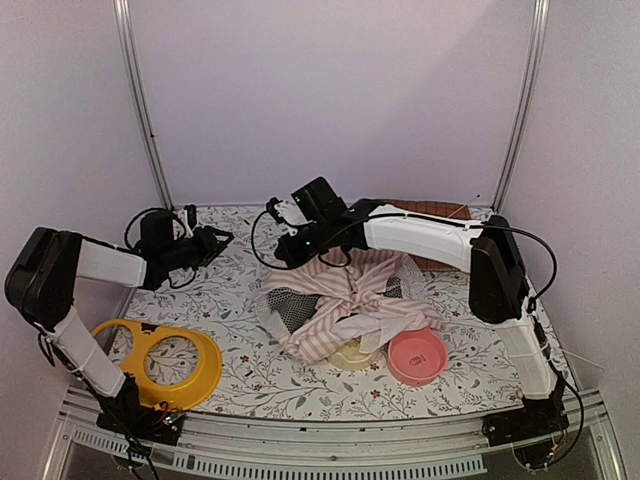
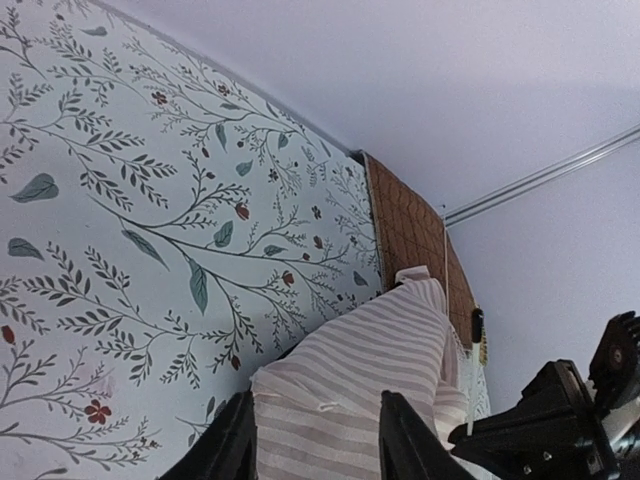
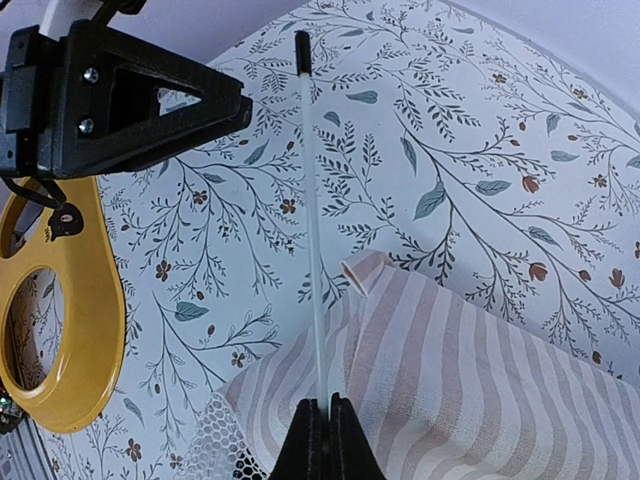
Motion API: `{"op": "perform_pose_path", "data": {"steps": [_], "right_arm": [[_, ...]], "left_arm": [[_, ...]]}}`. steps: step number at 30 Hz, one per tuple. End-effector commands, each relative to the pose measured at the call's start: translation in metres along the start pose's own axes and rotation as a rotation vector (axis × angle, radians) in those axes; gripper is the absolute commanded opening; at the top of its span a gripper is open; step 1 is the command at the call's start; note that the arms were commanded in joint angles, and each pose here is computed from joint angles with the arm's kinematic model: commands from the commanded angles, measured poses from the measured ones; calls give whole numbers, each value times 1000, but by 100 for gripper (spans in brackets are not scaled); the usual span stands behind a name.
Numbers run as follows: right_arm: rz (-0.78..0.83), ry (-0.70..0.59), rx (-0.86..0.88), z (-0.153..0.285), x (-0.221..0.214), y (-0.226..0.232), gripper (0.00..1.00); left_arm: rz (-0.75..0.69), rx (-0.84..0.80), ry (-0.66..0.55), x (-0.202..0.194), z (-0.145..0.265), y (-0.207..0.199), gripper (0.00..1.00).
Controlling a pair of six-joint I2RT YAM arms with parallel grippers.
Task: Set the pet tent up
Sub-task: Pick up the tent fabric from the tent.
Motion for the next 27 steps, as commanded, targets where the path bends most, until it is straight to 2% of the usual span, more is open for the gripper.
{"op": "perform_pose_path", "data": {"steps": [1,6,11,18,27], "right_arm": [[-104,169,-80,13,-36,-21,0],[-133,208,-84,8,-51,-24,0],[-153,255,-90,1,-70,-26,0],[-180,299,-78,-2,-92,-26,0],[-204,305,-82,1,-100,-27,0]], "left_arm": [[-14,66,84,-15,-16,23,40],[19,49,189,-39,-40,21,40],[63,50,240,-60,-52,26,40],[124,25,265,-78,-55,32,44],[341,-56,256,-91,-64,34,44]]}}
Point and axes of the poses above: each gripper's point midway between its finger pads, its own z axis back along the fingers, its own y axis along the line the jaws close on, x = y × z, the point moved 4 cm from there along z, back along the fingers, and after that the axes turned 1 degree about z, right-handed, at the moved point
